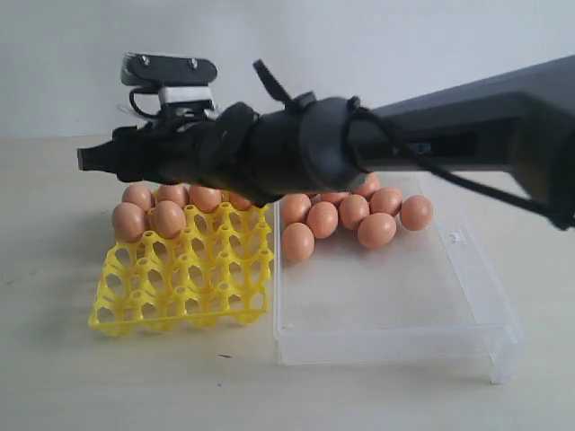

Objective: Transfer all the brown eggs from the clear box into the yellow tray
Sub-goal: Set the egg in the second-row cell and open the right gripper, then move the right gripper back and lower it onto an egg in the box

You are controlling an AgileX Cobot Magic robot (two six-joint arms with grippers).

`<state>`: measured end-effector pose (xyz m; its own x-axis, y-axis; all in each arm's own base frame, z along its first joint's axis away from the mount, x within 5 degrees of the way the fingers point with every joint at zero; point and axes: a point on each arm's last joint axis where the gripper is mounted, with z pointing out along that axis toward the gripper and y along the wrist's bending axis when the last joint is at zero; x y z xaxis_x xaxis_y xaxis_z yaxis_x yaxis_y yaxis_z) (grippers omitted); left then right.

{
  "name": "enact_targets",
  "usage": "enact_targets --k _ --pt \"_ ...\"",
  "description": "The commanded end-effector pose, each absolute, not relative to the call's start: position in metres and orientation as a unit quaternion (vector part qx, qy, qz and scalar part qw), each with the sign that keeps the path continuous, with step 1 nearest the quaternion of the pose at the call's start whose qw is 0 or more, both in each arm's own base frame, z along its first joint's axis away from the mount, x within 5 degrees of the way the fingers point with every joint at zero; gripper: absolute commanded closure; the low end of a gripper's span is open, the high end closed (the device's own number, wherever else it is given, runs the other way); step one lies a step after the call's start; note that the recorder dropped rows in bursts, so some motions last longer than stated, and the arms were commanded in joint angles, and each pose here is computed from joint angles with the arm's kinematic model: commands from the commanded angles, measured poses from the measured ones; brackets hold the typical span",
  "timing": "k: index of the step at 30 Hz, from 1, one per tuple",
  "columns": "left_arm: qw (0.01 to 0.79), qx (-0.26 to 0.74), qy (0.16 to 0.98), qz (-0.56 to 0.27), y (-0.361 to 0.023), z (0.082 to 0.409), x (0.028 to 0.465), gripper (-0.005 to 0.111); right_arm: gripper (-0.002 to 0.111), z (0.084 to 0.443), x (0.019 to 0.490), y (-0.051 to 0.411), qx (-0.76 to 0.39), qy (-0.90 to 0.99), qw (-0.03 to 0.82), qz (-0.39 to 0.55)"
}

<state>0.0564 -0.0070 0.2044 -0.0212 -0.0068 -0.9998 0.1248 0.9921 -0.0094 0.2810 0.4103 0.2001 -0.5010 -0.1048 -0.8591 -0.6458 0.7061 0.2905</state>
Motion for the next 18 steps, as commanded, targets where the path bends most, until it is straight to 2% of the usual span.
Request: enact_targets --k 1,4,8,14,18 --pt "0.7 0.039 0.712 -0.052 -0.007 0.204 0.056 0.107 0.089 0.248 0.269 0.399 -0.355 0.763 0.446 0.305" --pt "0.7 0.039 0.712 -0.052 -0.007 0.204 0.056 0.107 0.108 0.266 0.266 0.384 -0.402 0.756 0.406 0.318" --pt "0.7 0.039 0.712 -0.052 -0.007 0.204 0.056 0.107 0.108 0.267 0.273 0.354 -0.426 0.798 0.317 0.284" --pt "0.7 0.039 0.712 -0.052 -0.007 0.204 0.056 0.107 0.108 0.244 0.281 0.303 -0.434 0.879 0.157 0.12" --pt "0.7 0.039 0.712 -0.052 -0.007 0.204 0.056 0.107 0.103 0.241 0.294 0.28 -0.367 0.917 0.125 0.095"
